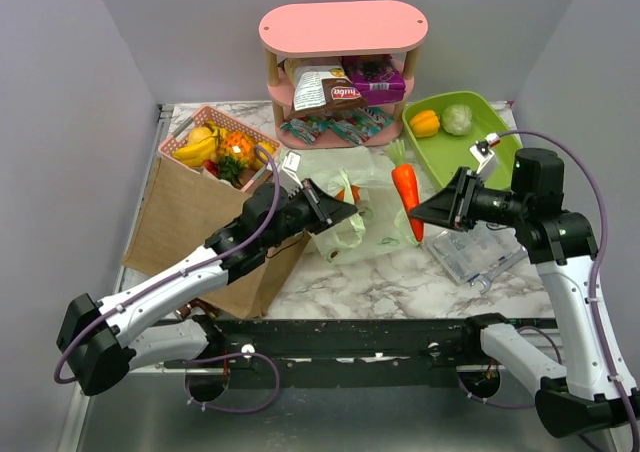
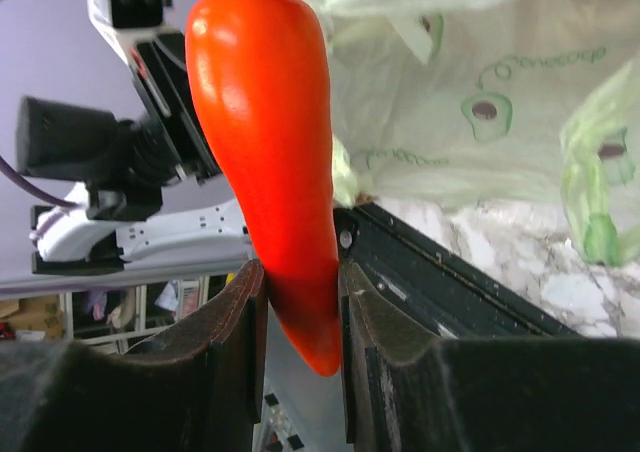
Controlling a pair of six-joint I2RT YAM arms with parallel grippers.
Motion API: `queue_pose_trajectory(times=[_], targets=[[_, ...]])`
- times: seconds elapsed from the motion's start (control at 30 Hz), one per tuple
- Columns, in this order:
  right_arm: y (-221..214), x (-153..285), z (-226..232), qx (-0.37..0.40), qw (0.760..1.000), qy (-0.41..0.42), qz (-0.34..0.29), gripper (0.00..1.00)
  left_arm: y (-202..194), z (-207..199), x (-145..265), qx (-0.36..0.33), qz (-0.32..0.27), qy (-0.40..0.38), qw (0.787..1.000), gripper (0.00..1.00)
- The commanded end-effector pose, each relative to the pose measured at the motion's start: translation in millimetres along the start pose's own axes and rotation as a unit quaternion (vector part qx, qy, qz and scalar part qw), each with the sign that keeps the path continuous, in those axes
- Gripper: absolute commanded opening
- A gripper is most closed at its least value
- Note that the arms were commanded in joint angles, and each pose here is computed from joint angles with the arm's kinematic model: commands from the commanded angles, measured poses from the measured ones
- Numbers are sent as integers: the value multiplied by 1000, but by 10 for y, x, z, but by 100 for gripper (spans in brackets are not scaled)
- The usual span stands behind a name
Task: Place the food into the grocery bag and tie it
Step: Place the fake vegetable into the grocery bag.
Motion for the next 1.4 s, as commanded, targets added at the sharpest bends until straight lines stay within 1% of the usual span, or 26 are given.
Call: queue_pose_trajectory(times=[0.0, 0.23, 0.43, 0.53, 0.7, 0.87, 0.97, 1.1, 1.23, 1.37], targets=[[-303, 46, -56, -23, 998, -7, 52, 1, 150, -175, -68, -12, -12, -31, 999, 0], [-530, 42, -98, -38, 995, 1, 91, 1, 344, -226, -154, -11, -24, -38, 999, 0], [-693, -44, -234, -49, 989, -26, 136, 1, 406, -251, -231, -8, -19, -43, 999, 0], [-713, -82, -297, -48, 987, -44, 146, 1, 403, -234, -251, -3, -15, -44, 999, 0], [-699, -165, -352, -49, 986, -47, 154, 1, 389, -214, -253, 1, -11, -44, 999, 0], [-589, -297, -459, -60, 982, -81, 159, 1, 371, -212, -235, 6, -1, -46, 999, 0], [-449, -398, -498, -60, 981, -95, 161, 1, 346, -200, -203, 10, 6, -47, 999, 0], [-231, -540, -505, -60, 982, -98, 147, 1, 311, -168, -130, 12, 13, -46, 999, 0], [-39, -774, -510, -73, 985, -86, 131, 1, 288, -123, -45, 10, 12, -42, 999, 0], [16, -1053, -541, -72, 982, -100, 147, 1, 268, -75, 32, 6, 10, -40, 999, 0]])
Point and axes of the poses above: each gripper's point midway between its finger pads, its own x axis back along the fingers, its own z axis along the line the jaws close on, y = z × x, the point moved 8 cm from there along x, back along the fingers, and after that the axes turned 11 degrees about x, right-handed, at the moved point
